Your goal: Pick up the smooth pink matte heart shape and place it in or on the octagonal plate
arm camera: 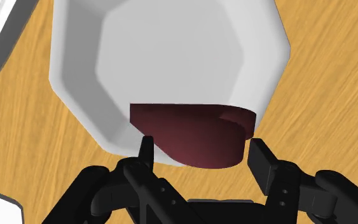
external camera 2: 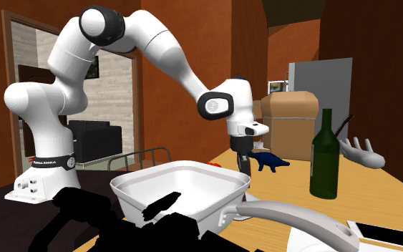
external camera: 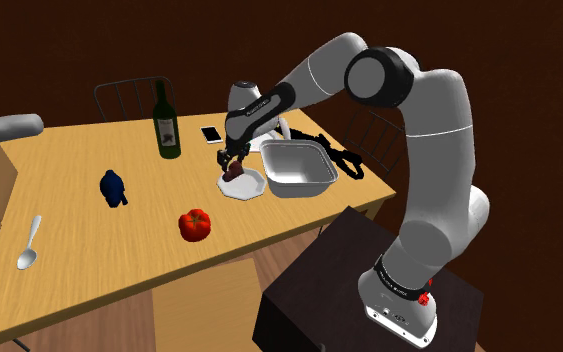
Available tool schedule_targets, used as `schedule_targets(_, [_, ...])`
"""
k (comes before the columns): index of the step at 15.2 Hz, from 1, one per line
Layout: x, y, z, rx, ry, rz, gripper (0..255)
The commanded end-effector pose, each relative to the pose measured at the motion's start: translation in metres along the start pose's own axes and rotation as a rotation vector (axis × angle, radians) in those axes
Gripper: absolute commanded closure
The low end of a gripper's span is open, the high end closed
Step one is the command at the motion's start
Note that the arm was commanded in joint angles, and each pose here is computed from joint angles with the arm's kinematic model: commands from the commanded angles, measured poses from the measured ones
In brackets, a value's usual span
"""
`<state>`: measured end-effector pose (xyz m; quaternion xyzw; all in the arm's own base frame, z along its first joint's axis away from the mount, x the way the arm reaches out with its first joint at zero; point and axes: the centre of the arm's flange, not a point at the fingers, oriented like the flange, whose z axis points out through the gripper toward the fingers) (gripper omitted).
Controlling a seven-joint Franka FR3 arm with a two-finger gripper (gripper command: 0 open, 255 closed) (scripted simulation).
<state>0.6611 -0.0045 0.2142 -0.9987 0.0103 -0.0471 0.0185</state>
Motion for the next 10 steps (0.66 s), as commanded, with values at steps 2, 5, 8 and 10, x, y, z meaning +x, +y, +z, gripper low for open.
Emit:
schedule_targets(2, [0.001,0.0,-0.017,0.0,0.0,0.0,255])
schedule_targets(5, [-0.017,0.009,-0.034,0.0,0.0,0.0,255])
schedule_targets(8, [-0.019,0.01,-0.019,0.0,0.0,0.0,255])
schedule_targets(10, [-0.02,0.01,-0.008,0.0,0.0,0.0,255])
